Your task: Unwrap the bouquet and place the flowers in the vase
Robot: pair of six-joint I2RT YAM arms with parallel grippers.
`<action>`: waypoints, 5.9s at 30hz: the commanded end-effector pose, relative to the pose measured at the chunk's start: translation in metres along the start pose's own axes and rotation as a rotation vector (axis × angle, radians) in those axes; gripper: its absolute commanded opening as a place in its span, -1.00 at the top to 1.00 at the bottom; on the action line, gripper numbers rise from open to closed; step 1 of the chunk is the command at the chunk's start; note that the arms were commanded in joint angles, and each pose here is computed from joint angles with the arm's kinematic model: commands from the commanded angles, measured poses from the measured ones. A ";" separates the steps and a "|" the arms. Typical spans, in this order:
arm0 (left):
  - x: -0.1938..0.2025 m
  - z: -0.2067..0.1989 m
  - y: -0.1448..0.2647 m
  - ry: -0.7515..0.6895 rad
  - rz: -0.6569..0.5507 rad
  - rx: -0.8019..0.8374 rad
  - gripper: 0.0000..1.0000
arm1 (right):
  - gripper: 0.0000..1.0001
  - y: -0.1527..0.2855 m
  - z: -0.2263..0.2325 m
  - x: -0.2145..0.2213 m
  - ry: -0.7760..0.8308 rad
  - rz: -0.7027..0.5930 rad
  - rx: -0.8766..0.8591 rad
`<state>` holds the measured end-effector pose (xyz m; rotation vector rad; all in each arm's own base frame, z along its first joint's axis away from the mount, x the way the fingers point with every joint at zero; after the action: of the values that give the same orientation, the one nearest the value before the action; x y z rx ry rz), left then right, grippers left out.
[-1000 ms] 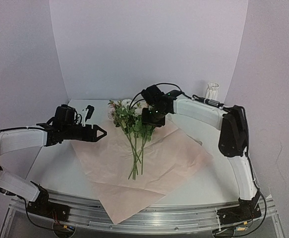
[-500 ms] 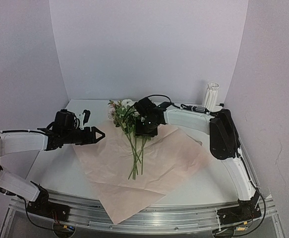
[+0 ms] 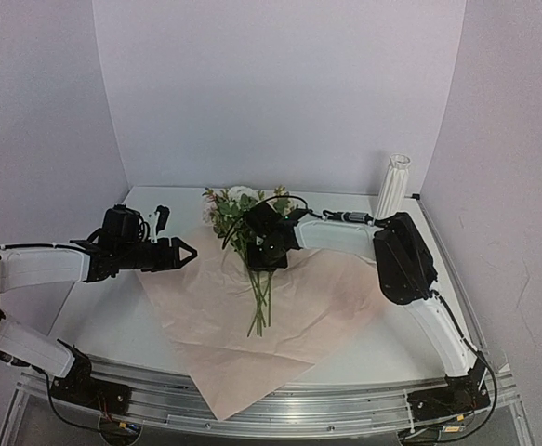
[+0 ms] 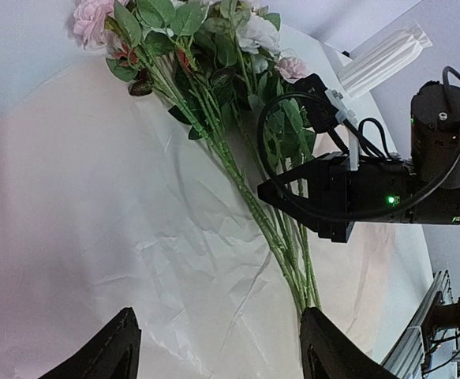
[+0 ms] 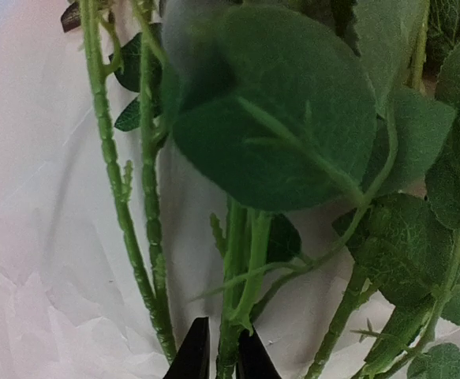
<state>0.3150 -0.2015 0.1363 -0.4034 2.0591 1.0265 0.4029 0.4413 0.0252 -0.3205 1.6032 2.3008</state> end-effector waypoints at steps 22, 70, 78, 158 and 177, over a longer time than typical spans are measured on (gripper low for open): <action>-0.035 -0.047 -0.004 -0.184 -0.110 0.290 -0.30 | 1.00 0.106 0.061 -0.023 0.020 -0.039 -0.360; -0.051 -0.043 -0.042 -0.368 -0.054 0.312 -0.25 | 1.00 0.429 -0.198 -0.398 0.451 -1.375 -0.205; -0.056 -0.038 -0.047 -0.326 -0.049 0.282 -0.26 | 1.00 0.381 -0.232 -0.396 0.391 -1.320 -0.178; -0.178 -0.120 -0.006 -0.379 -0.238 0.225 1.00 | -0.92 0.347 0.007 -0.141 0.215 -0.534 -0.818; -0.182 -0.192 0.016 -0.539 -0.365 0.444 1.00 | 0.19 0.317 0.119 -0.126 0.231 -0.385 -1.141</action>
<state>0.3358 -0.3465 0.3339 -0.2382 1.6435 0.4696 0.3979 0.4302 0.3551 -0.9720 0.1988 2.6617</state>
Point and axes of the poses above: each gripper's point midway between its finger pads, its own y axis back along the fingers, its own z axis along the line the jaws close on, x = y × z, the point moved 1 cm from there along y, back along the fingers, and after that the axes turned 14 degrees about -y, right-handed, at the moved point
